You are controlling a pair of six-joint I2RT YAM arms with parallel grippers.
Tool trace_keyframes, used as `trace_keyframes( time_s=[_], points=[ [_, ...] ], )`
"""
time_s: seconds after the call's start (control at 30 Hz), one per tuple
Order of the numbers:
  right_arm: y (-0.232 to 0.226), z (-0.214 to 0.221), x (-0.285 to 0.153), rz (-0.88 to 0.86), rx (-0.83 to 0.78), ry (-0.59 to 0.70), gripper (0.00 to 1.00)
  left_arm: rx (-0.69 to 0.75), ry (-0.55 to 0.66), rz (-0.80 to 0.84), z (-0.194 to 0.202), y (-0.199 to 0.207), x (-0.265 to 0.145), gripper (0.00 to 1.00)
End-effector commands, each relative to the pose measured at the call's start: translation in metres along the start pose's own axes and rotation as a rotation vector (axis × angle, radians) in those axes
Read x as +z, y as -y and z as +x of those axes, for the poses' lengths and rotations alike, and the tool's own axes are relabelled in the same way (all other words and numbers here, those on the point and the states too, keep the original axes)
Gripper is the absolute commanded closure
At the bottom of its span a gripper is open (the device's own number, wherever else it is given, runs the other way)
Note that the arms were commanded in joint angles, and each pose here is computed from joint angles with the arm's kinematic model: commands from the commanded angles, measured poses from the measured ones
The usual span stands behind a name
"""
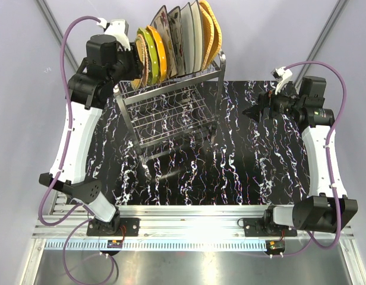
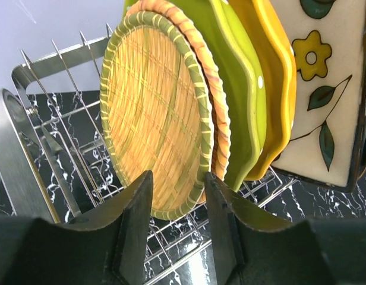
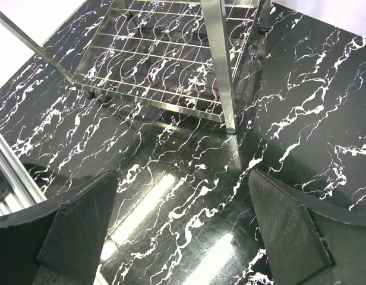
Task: Unload the plates from the dish rack
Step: Grab a plate with the left arm
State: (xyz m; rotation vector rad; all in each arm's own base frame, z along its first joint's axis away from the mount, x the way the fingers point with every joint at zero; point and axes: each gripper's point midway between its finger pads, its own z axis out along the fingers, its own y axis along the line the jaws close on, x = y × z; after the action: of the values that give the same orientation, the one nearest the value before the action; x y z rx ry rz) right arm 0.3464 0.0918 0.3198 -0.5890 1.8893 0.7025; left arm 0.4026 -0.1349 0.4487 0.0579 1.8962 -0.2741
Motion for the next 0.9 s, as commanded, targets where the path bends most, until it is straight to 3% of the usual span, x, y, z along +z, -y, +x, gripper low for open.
trace_keyframes(
  time_s=[0.0,0.87],
  points=[
    [-0.003,-0.01,0.002,-0.028,-0.021,0.031,0.0,0.042,0.108,0.023,-0.031,0.005,-0.007,0.58],
    [0.002,-0.008,0.004,-0.01,-0.015,0.027,0.0,0.187,0.042,0.007,0.001,0.015,0.01,0.66]
  ],
)
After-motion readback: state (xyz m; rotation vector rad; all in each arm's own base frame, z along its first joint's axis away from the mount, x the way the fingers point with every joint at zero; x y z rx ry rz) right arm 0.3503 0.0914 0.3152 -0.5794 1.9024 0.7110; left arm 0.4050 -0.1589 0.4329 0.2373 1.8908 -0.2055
